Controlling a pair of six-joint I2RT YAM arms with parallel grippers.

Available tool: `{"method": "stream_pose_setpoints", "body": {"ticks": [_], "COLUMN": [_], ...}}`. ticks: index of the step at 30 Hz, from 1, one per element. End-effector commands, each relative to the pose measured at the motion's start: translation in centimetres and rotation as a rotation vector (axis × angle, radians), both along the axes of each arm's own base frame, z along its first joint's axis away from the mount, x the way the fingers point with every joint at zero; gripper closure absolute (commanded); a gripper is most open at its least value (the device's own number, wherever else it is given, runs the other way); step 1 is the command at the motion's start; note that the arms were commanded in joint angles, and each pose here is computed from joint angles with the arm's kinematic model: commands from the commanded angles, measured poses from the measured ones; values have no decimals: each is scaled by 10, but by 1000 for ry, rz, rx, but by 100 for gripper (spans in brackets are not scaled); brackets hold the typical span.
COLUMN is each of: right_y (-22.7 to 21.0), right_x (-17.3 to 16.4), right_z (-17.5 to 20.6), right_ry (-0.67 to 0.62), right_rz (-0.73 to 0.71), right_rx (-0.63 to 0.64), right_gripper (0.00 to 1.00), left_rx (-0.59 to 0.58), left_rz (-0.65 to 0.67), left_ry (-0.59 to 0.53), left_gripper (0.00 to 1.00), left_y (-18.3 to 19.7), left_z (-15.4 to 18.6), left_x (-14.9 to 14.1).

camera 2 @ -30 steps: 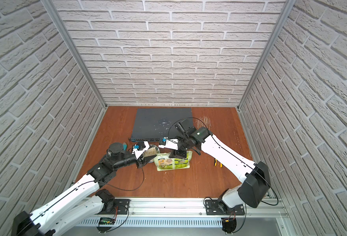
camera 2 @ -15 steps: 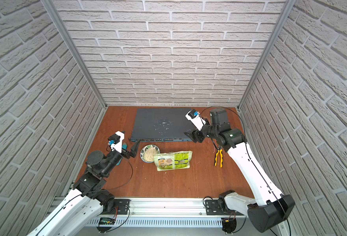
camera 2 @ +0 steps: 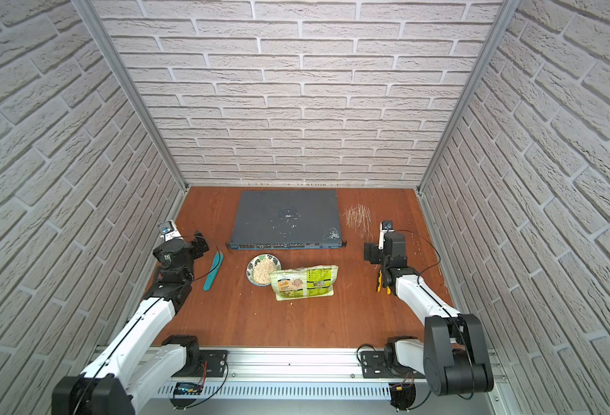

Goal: Pour the oats into the breakfast bowl
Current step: Reset both arms

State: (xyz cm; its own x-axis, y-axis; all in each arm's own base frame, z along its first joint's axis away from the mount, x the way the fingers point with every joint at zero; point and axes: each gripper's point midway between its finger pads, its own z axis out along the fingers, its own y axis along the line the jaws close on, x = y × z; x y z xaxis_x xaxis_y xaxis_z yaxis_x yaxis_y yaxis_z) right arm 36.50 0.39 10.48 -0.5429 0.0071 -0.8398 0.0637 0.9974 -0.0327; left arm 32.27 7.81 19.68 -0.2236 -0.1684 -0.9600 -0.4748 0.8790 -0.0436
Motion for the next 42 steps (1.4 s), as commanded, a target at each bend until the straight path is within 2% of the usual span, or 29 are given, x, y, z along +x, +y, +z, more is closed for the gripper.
{"method": "stream_pose_setpoints", "body": {"ticks": [1,5,11,13,20,26,30,42], "right_y": [-10,-7,2,-1,-2,-2,-2,-2], "right_x": [24,19,25,31,36,36,36,35], "right_z": [31,13,-6,-13,-13,-13,-13,-13], "right_ry": [-233,-271,-294,-209,-200,-197,-196,-197], "right_rz": [-56,-29,29,13,23,23,23,23], "right_rx": [8,23,33,32,55,56,55,55], "right_gripper": [4,3,1,1,1,1,1,1], "left_rx": [12,42,62,56,46,52,18,3], "left_rz": [10,-2,-100,-122,-258,-377,-366,-340], "left_ry": [-100,-73,-50,-42,26,56,94,102], "left_gripper": [2,2,2,2,2,2,2,2], "left_y": [7,9,-3,-6,-26,-45,-39,-33], "left_z": [9,-5,-22,-30,-73,-90,-107,-109], "left_x": [6,5,10,13,41,61,71,72]}}
